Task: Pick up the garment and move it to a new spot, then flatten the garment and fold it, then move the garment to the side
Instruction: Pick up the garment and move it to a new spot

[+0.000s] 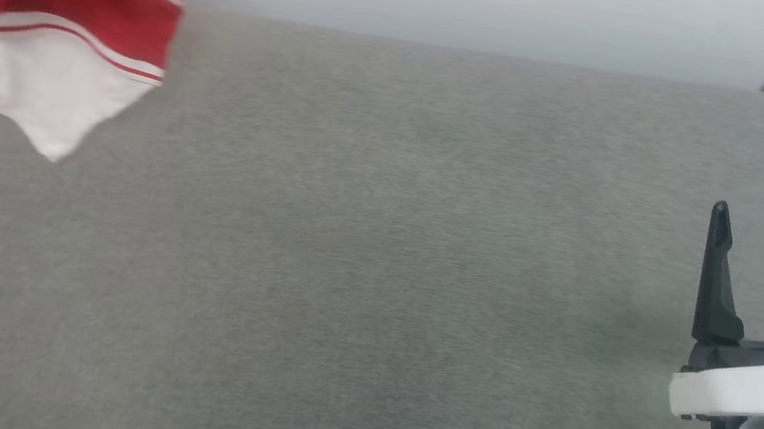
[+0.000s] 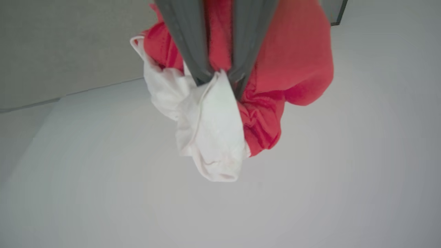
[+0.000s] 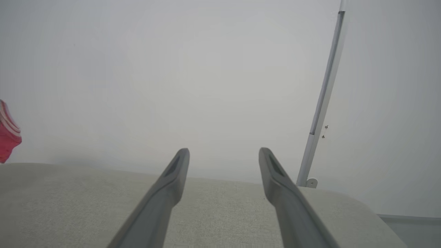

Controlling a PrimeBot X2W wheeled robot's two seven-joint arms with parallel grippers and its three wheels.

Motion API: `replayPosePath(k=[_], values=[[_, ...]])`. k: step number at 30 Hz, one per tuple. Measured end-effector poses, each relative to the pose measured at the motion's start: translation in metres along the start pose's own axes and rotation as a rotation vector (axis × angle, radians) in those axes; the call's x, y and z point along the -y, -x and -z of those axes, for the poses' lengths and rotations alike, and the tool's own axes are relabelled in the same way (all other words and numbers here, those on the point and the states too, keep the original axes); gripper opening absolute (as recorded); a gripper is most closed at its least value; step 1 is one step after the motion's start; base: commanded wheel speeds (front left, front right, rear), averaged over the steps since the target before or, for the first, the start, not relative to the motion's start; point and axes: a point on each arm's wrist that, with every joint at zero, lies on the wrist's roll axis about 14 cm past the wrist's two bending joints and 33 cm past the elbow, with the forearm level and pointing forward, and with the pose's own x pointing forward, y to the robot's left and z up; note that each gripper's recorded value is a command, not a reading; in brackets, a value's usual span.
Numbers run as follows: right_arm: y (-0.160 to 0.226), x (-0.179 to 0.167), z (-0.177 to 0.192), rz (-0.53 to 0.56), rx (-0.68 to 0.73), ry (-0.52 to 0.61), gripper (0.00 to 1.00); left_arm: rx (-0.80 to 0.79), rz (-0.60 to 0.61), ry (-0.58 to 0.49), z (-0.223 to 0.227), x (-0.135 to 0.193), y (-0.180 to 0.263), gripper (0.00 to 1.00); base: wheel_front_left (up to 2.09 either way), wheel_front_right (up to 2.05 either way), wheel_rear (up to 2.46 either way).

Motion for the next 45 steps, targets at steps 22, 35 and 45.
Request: replayPosePath(k=[22,35,45], values=[[0.086,0.101,-0.002,0.314,-0.027,0.023,1.00,-0.355,0.534,-0.002,0.121,0.239,-0.007,0.00,0.00,0.00,0.00],[0.090,0.100,0.027,0.321,-0.084,-0.005,1.00,-0.777,0.639,0.008,0.287,0.285,0.039,0.00,0.00,0.00,0.00],[0.080,0.096,0.028,0.302,-0.075,-0.006,1.00,-0.820,0.674,-0.030,0.325,0.294,0.045,0.28,0.00,0.00,0.00]])
